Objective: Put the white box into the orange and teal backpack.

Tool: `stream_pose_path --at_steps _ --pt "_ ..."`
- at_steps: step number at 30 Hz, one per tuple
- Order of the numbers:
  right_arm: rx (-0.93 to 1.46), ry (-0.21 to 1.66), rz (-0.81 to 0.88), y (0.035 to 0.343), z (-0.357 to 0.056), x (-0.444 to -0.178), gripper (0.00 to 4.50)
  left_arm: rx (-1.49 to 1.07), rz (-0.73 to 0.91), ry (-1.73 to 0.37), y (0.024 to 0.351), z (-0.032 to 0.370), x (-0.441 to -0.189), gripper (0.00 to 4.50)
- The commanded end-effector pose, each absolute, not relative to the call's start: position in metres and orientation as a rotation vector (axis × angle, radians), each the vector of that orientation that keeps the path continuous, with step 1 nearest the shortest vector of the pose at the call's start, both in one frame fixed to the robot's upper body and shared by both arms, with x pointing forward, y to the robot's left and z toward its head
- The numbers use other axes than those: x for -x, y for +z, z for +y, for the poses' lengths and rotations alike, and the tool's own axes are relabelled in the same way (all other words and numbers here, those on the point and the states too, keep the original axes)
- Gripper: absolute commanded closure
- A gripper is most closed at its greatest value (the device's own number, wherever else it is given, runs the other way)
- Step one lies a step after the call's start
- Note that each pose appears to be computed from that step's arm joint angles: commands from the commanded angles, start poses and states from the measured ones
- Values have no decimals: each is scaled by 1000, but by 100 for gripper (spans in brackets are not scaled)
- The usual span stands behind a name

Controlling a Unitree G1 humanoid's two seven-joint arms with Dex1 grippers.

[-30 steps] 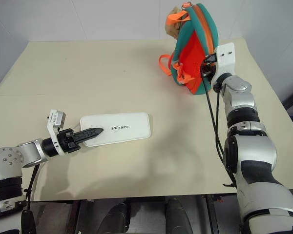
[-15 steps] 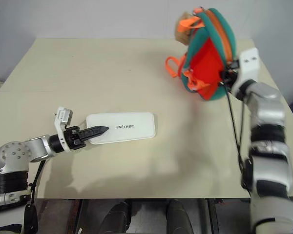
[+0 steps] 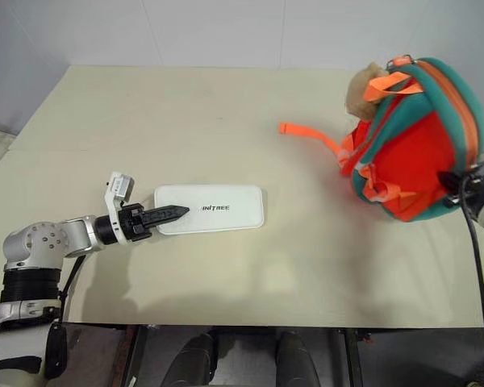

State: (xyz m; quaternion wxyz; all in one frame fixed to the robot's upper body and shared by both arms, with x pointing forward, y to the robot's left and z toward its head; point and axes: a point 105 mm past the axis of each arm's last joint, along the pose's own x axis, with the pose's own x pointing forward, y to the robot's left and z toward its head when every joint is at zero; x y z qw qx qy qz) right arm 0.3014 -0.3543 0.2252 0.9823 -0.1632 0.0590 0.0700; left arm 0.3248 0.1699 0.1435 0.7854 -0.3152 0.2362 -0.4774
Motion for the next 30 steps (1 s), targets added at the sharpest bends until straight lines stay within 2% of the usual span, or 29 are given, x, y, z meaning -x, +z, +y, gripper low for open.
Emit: stream_pose_path --at_steps 1,4,7,12,18,21,26,30 --pt "335 113 108 229 -366 -295 374 659 523 -1040 144 166 -324 314" --pt "453 166 126 222 -355 -294 278 659 526 -1040 144 168 -323 314" --pt "449 132 115 224 -357 -290 179 659 533 -1033 143 170 -323 314" --pt "453 86 152 231 -365 -258 5 655 546 -1032 140 170 -325 314" --pt "394 165 234 228 -335 -213 2 635 575 -1035 132 168 -334 314" --pt "326 263 229 228 -305 -204 2 624 585 -1045 130 165 -340 314" --pt "214 399 149 232 -258 -223 2 619 583 -1070 131 161 -343 314" --pt "212 365 98 235 -252 -254 2 621 577 -1066 131 164 -341 314"
